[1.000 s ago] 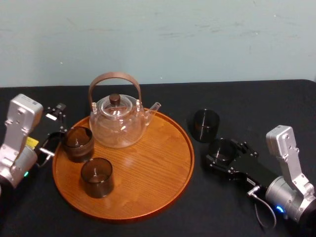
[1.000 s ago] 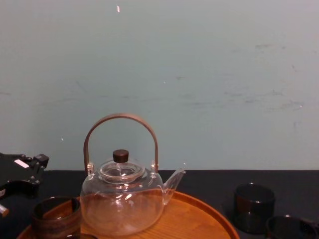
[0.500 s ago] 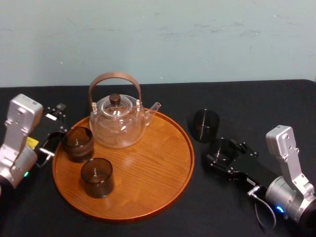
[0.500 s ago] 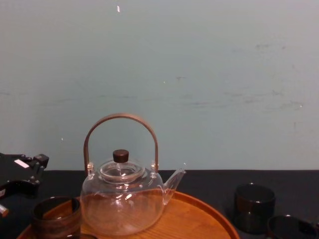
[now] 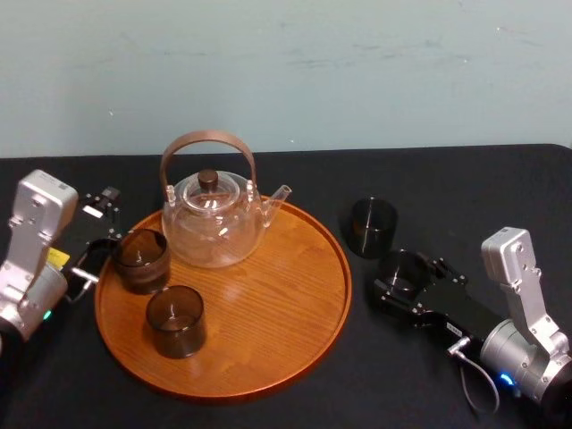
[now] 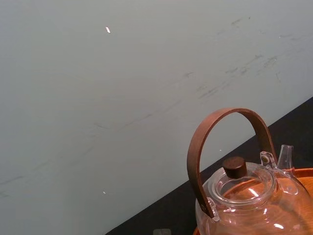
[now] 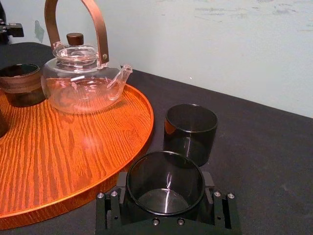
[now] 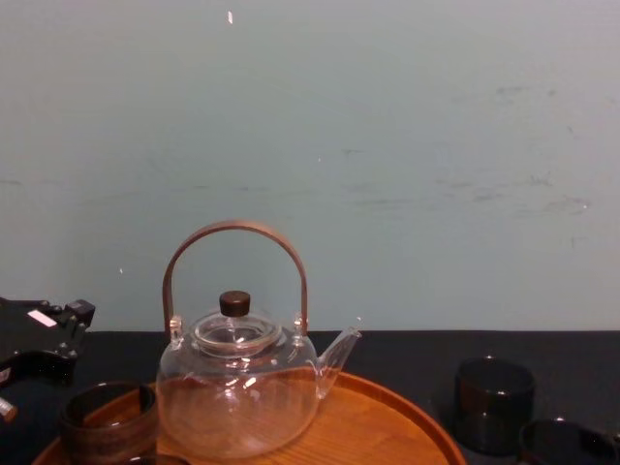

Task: Pick up the glass from the table and place it on the tray.

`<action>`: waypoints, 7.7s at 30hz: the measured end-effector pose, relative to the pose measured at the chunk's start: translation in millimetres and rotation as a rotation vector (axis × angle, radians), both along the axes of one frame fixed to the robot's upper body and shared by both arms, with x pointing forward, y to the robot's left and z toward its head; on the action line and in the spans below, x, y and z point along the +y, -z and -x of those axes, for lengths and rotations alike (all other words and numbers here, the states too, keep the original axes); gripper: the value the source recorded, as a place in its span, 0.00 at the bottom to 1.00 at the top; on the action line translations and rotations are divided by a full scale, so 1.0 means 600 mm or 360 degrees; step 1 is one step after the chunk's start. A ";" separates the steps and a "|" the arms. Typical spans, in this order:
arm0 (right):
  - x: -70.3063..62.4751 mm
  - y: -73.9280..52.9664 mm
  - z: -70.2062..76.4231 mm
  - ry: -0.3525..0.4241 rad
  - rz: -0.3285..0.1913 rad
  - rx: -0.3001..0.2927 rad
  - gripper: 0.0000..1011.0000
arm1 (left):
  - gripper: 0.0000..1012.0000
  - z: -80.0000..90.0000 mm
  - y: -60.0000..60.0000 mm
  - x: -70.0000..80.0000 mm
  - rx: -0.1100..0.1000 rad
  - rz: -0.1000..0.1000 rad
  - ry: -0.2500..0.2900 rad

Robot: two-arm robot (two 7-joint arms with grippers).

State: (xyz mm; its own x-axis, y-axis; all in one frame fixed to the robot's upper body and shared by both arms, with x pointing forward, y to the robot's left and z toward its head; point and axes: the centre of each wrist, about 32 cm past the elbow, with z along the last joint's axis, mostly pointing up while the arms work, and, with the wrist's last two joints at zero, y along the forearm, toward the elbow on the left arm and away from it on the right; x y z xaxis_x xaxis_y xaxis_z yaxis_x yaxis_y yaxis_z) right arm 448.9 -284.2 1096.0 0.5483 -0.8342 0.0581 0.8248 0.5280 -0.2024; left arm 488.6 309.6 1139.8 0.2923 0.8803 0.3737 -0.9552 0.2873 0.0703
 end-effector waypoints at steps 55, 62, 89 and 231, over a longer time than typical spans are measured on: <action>0.194 -0.025 -0.015 -0.0611 -0.0067 -0.0168 0.89 | 0.00 0.000 0.000 0.000 0.0000 0.0000 0.0000; 0.206 -0.015 -0.018 -0.0641 -0.0074 -0.0125 0.89 | 0.00 0.000 0.000 0.000 0.0000 0.0000 0.0000; 0.216 0.012 -0.015 -0.0665 -0.0082 0.0019 0.89 | 0.00 0.000 0.000 0.000 0.0000 0.0000 0.0000; 0.007 -0.003 -0.168 -0.0072 -0.0052 -0.0055 0.99 | 0.00 0.000 0.000 0.000 0.0000 0.0000 0.0000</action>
